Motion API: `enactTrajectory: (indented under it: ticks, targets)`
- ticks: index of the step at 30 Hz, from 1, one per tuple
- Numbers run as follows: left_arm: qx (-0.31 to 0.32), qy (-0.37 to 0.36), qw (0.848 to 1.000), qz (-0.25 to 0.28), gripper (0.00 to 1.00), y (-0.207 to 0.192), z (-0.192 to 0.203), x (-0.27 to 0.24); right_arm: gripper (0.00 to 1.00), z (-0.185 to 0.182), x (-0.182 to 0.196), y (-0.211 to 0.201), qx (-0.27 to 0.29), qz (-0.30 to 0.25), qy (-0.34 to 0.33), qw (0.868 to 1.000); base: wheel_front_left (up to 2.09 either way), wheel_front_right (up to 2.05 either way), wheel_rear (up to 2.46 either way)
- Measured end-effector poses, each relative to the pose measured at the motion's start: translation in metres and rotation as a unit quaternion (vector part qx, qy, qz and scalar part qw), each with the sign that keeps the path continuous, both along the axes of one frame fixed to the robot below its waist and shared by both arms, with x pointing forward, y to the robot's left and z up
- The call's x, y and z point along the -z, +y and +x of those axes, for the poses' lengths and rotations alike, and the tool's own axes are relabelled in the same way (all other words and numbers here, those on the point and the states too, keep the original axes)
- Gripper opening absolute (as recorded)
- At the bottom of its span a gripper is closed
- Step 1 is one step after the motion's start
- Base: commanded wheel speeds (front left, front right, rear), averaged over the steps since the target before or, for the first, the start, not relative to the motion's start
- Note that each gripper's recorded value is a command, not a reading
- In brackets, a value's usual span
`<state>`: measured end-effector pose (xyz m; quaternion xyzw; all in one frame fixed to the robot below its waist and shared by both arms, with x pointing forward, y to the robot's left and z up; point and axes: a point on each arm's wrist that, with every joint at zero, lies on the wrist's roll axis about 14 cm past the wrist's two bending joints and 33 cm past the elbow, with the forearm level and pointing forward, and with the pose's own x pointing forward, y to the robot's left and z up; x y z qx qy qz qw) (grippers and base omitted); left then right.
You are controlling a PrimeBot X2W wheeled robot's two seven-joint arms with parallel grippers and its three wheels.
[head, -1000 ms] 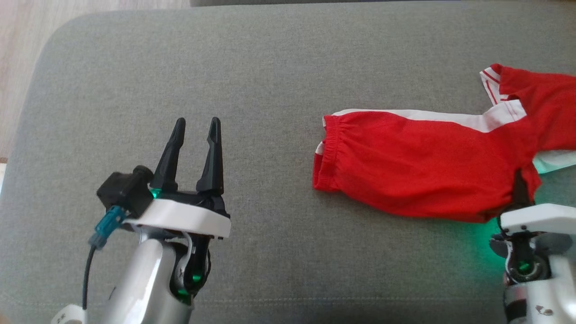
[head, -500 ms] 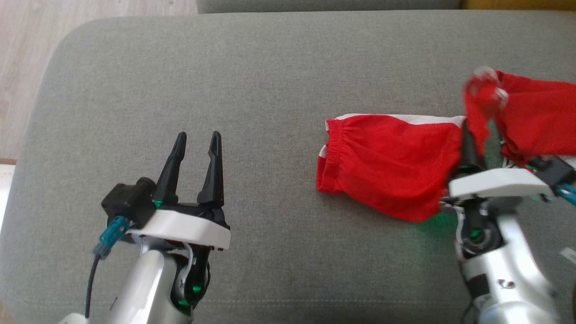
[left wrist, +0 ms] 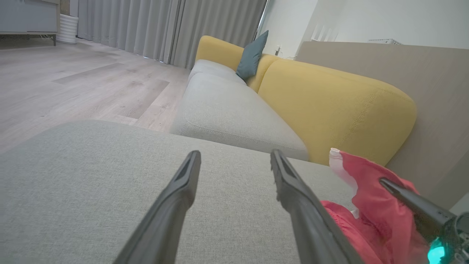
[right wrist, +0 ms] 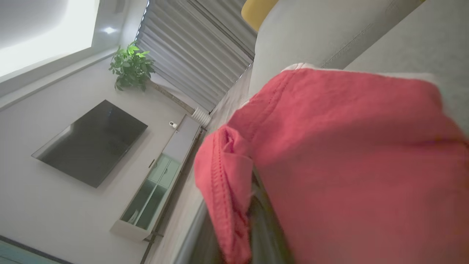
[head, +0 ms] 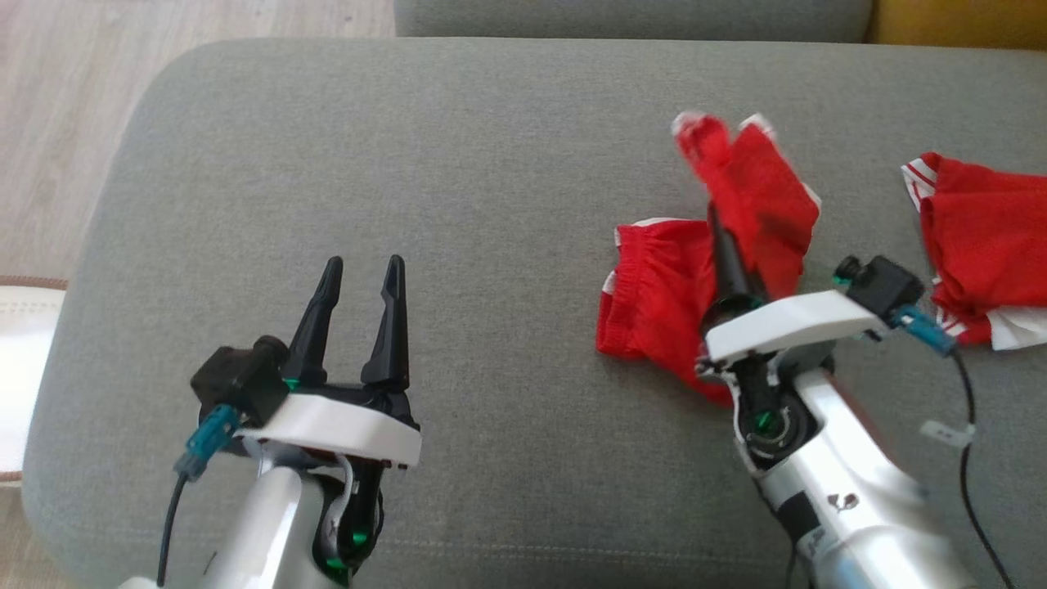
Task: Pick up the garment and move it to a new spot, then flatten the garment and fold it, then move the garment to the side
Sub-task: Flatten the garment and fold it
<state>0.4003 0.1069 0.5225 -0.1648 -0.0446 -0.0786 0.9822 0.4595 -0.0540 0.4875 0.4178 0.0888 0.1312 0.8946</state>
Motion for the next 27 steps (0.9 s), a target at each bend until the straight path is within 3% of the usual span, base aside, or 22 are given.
enactTrajectory:
  ticks: [14, 15, 16, 17, 21, 27]
  targets:
    - [-0.021, 0.002, 1.000, 0.002, 1.00, 0.015, -0.007, 0.001, 0.00, -0.016, 0.028, 0.047, -0.078, -0.034, 0.033, 0.996, 0.00, 0.00, 0.00]
    - [-0.022, 0.003, 1.000, 0.002, 1.00, 0.015, -0.007, 0.001, 0.07, -0.019, 0.033, 0.049, -0.083, -0.041, 0.039, 0.995, 0.00, 0.00, 0.00]
    - [-0.023, 0.004, 1.000, 0.002, 1.00, 0.015, -0.008, 0.002, 0.95, -0.022, 0.038, 0.050, -0.089, -0.049, 0.045, 0.994, 0.00, 0.00, 0.00]
    - [-0.023, 0.004, 1.000, 0.002, 1.00, 0.015, -0.008, 0.002, 1.00, -0.024, 0.042, 0.052, -0.094, -0.055, 0.048, 0.993, 0.00, 0.00, 0.00]
    - [-0.023, 0.004, 1.000, 0.002, 1.00, 0.015, -0.008, 0.002, 1.00, -0.035, 0.047, 0.067, -0.130, -0.071, 0.049, 0.988, 0.00, 0.00, 0.00]
    - [-0.022, 0.004, 1.000, 0.002, 1.00, 0.013, -0.007, 0.001, 1.00, -0.063, 0.058, 0.094, -0.212, -0.109, 0.062, 0.969, 0.00, 0.00, 0.00]
